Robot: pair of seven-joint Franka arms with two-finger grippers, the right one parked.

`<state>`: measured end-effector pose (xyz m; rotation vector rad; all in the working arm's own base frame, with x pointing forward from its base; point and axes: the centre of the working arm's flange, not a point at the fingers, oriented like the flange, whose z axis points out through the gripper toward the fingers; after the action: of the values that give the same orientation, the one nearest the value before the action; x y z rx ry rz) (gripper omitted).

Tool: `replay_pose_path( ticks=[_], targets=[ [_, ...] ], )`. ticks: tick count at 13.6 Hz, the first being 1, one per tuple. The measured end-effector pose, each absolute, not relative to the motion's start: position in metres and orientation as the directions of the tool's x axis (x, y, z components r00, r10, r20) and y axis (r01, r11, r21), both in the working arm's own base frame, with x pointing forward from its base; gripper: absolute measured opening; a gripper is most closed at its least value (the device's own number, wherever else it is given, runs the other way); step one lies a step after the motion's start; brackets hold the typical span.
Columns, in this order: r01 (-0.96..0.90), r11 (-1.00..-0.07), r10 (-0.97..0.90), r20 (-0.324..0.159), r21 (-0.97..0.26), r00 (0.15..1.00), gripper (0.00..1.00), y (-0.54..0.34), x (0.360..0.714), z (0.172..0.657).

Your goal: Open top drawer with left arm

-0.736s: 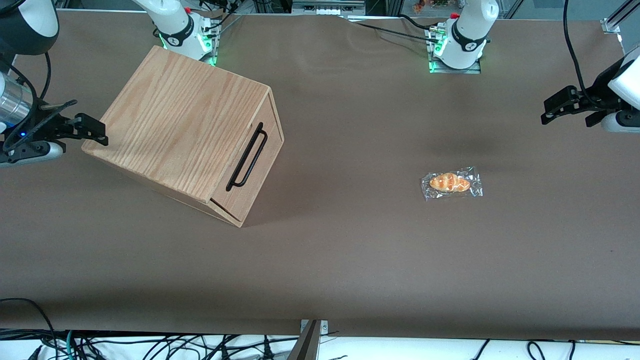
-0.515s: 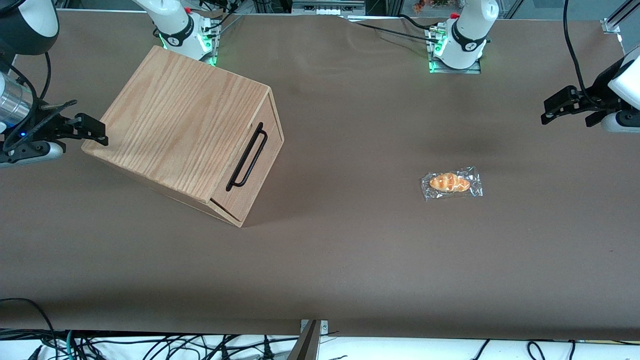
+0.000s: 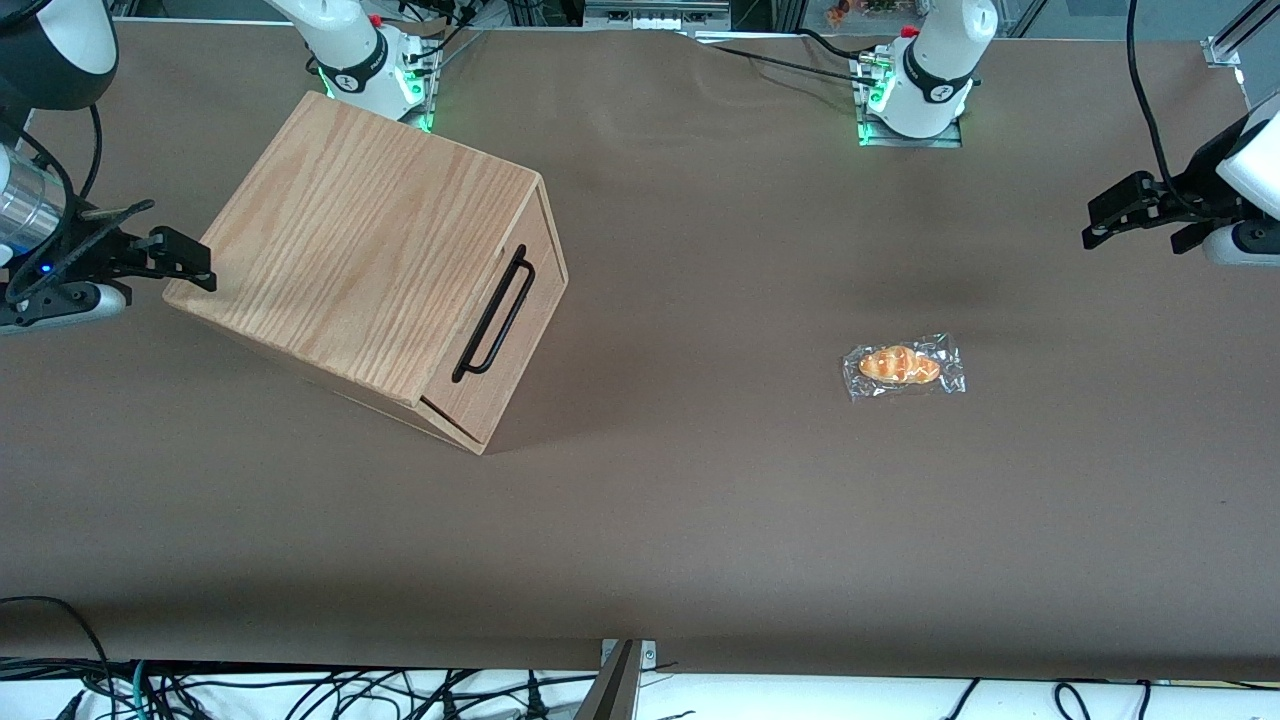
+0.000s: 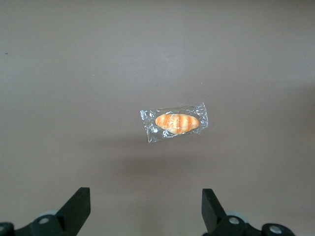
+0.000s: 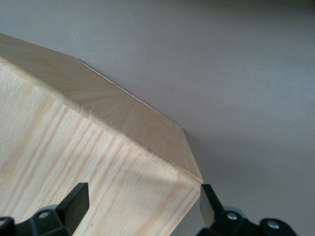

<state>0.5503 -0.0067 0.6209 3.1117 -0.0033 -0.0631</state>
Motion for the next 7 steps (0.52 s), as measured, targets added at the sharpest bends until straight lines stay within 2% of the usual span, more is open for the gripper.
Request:
replay_pose_path(
  ticks=[7],
  targets=[
    [0.003, -1.000, 0.001, -0.041, 0.029, 0.999, 1.00, -0.0044, 0.5504, 0.6208]
  ],
)
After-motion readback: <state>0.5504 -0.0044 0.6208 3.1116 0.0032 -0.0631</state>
